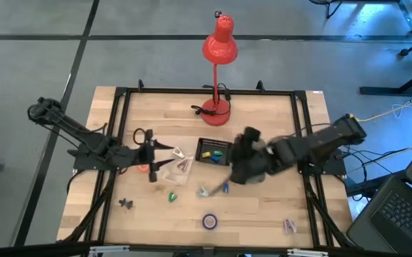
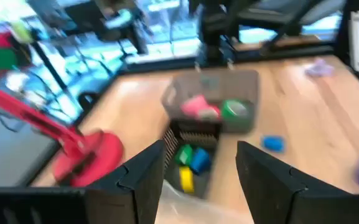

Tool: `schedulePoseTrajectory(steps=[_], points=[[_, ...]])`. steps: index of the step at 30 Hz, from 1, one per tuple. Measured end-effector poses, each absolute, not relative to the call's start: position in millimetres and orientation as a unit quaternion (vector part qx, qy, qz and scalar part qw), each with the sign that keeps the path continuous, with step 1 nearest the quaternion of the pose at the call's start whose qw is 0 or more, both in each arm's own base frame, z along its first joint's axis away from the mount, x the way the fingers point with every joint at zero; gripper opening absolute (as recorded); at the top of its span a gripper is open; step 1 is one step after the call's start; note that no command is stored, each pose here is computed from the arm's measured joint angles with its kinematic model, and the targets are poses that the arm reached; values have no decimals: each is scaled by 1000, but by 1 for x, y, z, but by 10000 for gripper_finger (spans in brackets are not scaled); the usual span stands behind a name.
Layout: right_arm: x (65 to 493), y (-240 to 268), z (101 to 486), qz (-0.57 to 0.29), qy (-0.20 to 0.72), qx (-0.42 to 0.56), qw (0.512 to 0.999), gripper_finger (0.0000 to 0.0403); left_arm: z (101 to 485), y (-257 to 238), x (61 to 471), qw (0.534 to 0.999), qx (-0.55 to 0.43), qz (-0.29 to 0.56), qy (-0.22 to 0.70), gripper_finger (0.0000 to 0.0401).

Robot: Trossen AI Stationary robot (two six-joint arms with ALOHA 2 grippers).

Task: Pick and place Stapler, Stapler remover, tape
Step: Put the black staple remover into the transparent bin

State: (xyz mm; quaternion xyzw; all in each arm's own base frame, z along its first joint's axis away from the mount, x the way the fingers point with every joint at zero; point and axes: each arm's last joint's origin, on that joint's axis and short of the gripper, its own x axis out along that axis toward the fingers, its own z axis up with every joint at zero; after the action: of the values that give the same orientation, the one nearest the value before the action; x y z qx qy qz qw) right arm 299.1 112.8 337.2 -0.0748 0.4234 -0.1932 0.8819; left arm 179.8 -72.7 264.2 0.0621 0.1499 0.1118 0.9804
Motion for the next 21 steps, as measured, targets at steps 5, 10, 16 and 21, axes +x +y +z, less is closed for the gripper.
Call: schedulePoseTrajectory(steps=[5,10,16,21], points=[[265,157,341,-204,370,-123,898,225,266,-77,146,981,1,88,174,180],[234,188,318,-170,326,-121,922,225,274,-84,120,987,-24,52,150,171],[206,190,285,-83,295,-18,952,225,281,-90,102,991,-34,6,126,160],[184,164,270,-26,242,-46,969,225,281,-93,98,992,-30,-3,122,151]])
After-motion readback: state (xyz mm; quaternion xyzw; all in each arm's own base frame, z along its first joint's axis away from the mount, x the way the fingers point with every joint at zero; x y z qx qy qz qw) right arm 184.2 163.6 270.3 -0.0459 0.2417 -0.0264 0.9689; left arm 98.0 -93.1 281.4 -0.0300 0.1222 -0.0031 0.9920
